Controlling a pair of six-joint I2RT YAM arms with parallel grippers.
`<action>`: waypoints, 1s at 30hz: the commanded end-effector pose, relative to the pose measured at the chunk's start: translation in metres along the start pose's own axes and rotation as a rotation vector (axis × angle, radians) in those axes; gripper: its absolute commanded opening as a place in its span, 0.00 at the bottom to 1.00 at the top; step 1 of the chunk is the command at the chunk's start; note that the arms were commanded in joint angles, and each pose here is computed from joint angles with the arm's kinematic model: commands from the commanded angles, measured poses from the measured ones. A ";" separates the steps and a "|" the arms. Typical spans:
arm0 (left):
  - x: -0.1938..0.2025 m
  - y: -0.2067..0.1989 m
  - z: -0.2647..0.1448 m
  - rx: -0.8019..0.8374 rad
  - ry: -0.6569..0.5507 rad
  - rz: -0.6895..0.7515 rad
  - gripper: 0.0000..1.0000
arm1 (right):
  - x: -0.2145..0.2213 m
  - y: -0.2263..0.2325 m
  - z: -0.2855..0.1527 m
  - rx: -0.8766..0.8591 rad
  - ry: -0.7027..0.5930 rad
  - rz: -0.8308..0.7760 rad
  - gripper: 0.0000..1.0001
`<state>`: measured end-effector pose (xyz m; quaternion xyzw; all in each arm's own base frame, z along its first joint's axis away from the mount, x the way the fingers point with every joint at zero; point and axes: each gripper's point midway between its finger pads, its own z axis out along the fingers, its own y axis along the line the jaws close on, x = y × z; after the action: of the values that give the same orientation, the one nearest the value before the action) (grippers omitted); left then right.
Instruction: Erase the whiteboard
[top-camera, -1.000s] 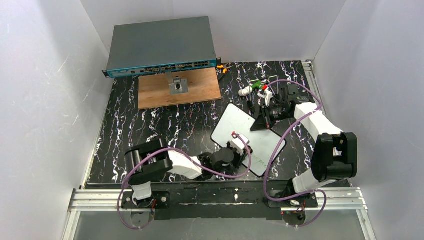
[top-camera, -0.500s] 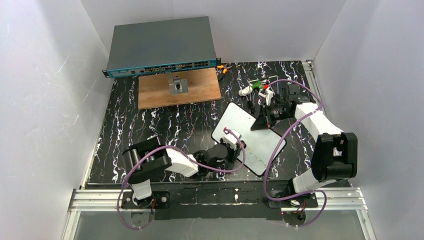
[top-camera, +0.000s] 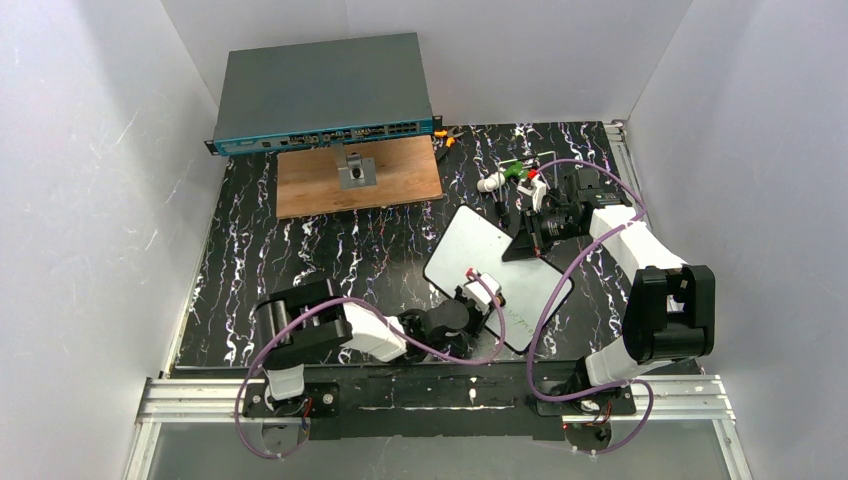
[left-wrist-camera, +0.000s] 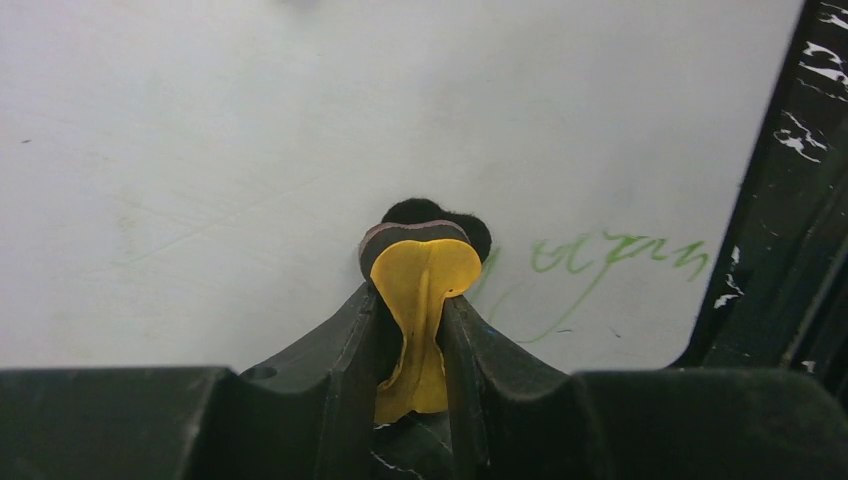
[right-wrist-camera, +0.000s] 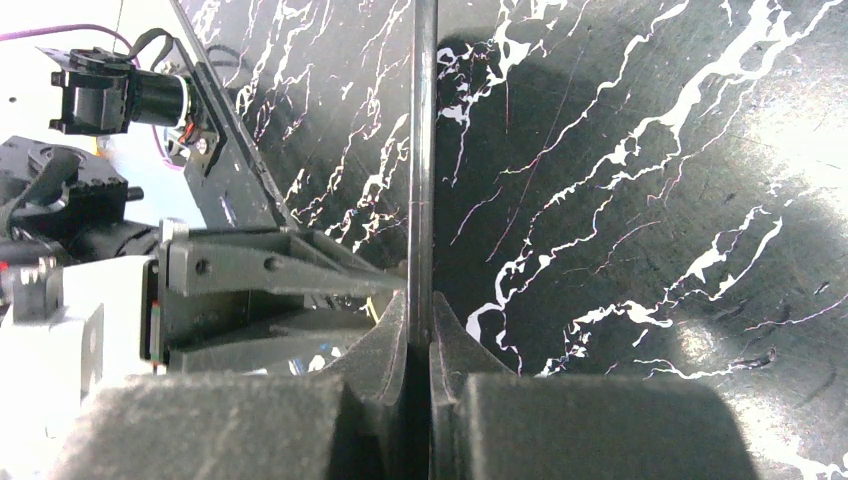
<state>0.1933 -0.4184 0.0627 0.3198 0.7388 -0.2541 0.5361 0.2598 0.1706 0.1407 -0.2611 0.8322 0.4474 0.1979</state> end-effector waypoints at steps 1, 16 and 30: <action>-0.001 -0.022 0.007 0.065 -0.001 0.021 0.00 | -0.004 0.022 0.002 -0.108 -0.025 -0.012 0.01; -0.004 0.060 -0.007 -0.164 -0.033 -0.100 0.00 | -0.005 0.023 0.001 -0.110 -0.029 -0.015 0.01; -0.017 -0.013 0.011 0.047 -0.050 0.049 0.00 | -0.012 0.022 0.002 -0.154 -0.054 0.045 0.01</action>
<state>0.1984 -0.4187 0.0661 0.3255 0.7280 -0.2516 0.5484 0.2628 0.1703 0.1408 -0.2521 0.8324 0.4517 0.1990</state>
